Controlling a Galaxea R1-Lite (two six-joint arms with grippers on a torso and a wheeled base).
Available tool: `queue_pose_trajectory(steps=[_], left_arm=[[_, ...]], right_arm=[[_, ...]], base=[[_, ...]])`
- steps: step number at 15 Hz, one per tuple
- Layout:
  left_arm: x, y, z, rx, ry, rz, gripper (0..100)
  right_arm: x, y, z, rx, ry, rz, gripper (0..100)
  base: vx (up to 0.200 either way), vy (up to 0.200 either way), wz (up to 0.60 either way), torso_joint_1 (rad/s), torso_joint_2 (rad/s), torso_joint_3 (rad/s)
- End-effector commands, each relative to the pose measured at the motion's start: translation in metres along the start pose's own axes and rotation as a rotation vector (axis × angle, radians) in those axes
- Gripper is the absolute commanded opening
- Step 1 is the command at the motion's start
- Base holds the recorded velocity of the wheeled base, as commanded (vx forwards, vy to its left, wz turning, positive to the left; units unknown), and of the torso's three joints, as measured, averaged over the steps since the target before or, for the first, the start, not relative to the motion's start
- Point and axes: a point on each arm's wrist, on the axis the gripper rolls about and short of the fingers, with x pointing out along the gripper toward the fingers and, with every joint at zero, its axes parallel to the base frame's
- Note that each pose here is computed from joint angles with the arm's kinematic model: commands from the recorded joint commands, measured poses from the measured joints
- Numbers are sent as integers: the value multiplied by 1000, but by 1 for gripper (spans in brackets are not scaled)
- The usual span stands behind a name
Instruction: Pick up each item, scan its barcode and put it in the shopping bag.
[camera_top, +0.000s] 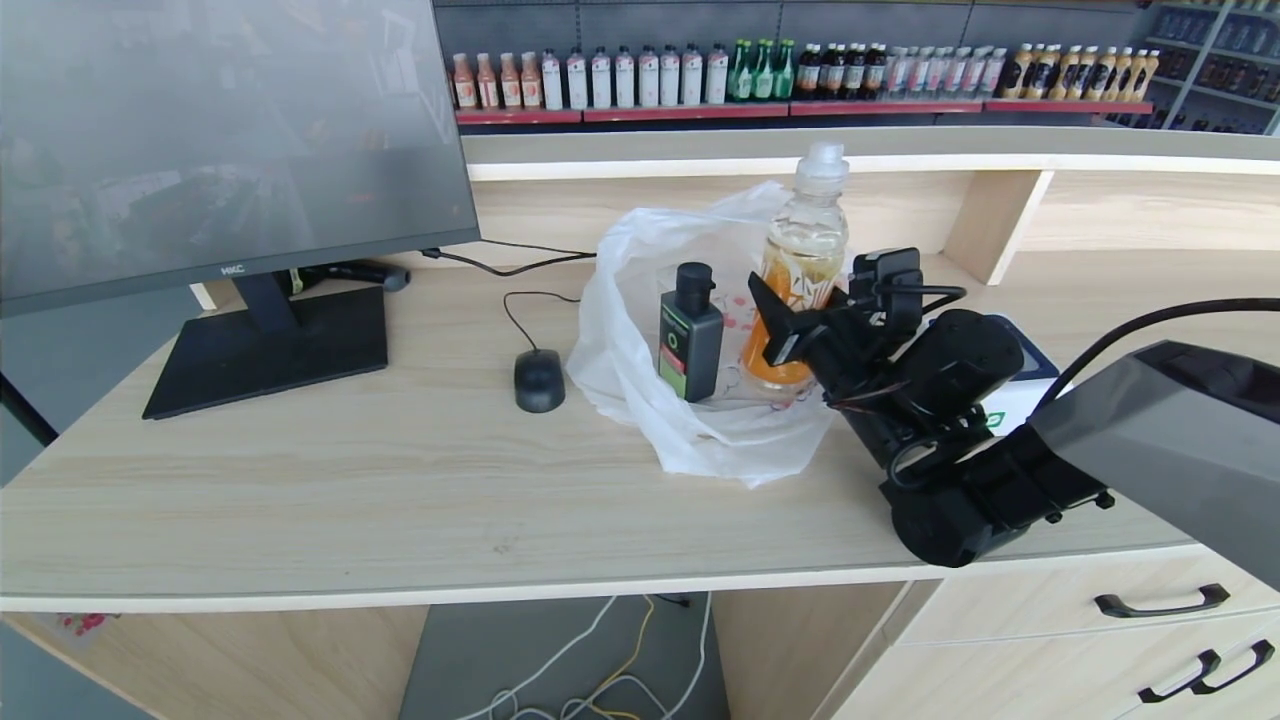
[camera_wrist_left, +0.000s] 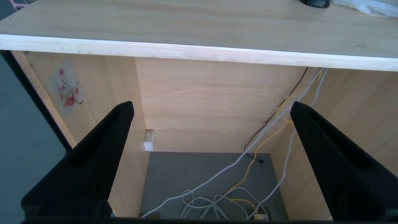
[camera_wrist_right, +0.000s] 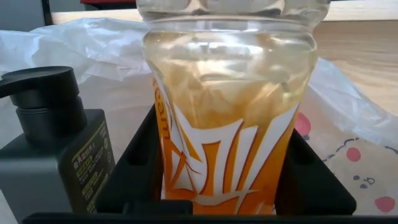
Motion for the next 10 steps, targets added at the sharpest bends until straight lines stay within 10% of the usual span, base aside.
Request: queue_pose_trajectory(steps=[1,7,8,10], left_arm=[[0,0,0,0,0,1,100],[0,0,0,0,0,1,100],[0,0,0,0,0,-1,100],[0,0,0,0,0,-1,100]], right_arm=[[0,1,-3,-3,5,2,0],[-1,6,-4,4,8,11,0],[-1,6,-4,7,8,13,100],[0,6,-1,7,2,11,100]], base=[[0,0,0,0,0,0],[0,0,0,0,0,0],[0,0,0,0,0,0],[0,0,0,0,0,0]])
